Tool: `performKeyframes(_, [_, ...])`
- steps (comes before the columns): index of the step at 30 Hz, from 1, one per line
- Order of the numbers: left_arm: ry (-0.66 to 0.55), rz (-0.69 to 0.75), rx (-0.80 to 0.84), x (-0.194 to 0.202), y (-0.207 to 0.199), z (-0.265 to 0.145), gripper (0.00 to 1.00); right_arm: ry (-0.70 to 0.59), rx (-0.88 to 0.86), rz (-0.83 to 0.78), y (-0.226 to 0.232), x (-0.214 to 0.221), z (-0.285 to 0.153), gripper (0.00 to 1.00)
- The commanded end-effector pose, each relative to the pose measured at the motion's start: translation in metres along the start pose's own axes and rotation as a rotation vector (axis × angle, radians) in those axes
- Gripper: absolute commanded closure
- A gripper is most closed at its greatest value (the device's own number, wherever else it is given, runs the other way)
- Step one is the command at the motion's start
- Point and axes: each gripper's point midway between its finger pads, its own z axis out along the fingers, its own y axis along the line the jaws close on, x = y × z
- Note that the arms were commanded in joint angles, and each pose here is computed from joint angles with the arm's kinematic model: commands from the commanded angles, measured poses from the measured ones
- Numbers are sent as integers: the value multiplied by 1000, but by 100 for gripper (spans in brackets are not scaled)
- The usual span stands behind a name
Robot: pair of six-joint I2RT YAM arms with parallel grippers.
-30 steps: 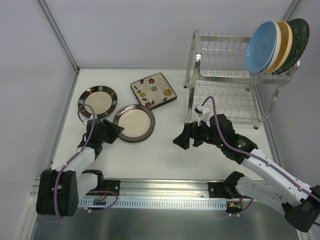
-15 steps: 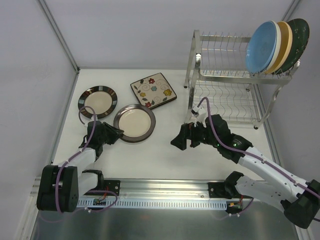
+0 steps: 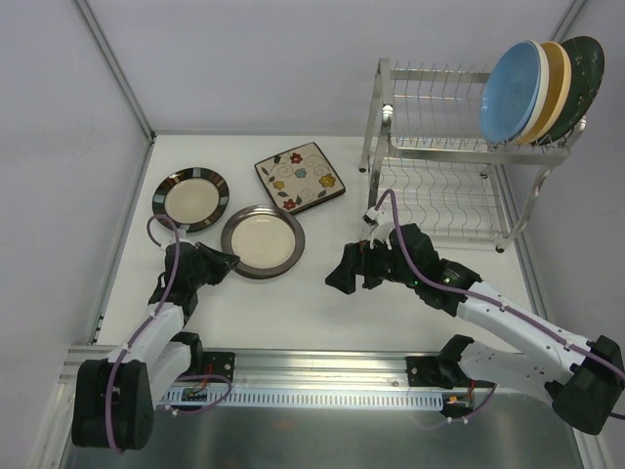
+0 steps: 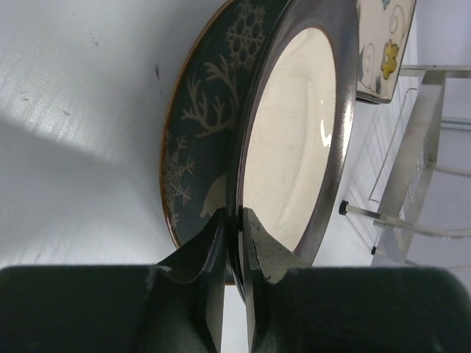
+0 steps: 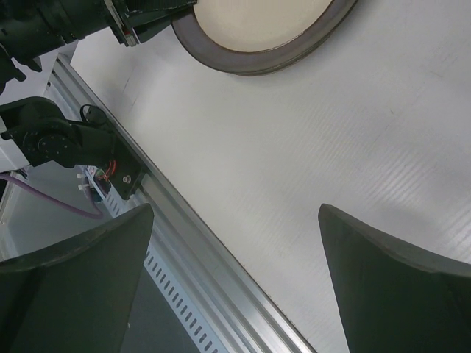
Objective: Load the plates into the dish rack
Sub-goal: Grab a plate with the left arm
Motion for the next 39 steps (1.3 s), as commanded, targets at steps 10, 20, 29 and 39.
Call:
performKeyframes(10, [41, -5, 122, 11, -26, -28, 100, -97, -19, 94, 18, -23, 14, 0])
performKeyframes(20, [67, -15, 254, 10, -63, -49, 100, -97, 59, 199, 3, -17, 33, 2])
performKeyframes(29, [93, -12, 344, 13, -85, -65, 100, -105, 110, 301, -10, -14, 59, 4])
performKeyframes(39, [103, -15, 387, 16, -91, -73, 100, -65, 160, 365, -25, -4, 98, 5])
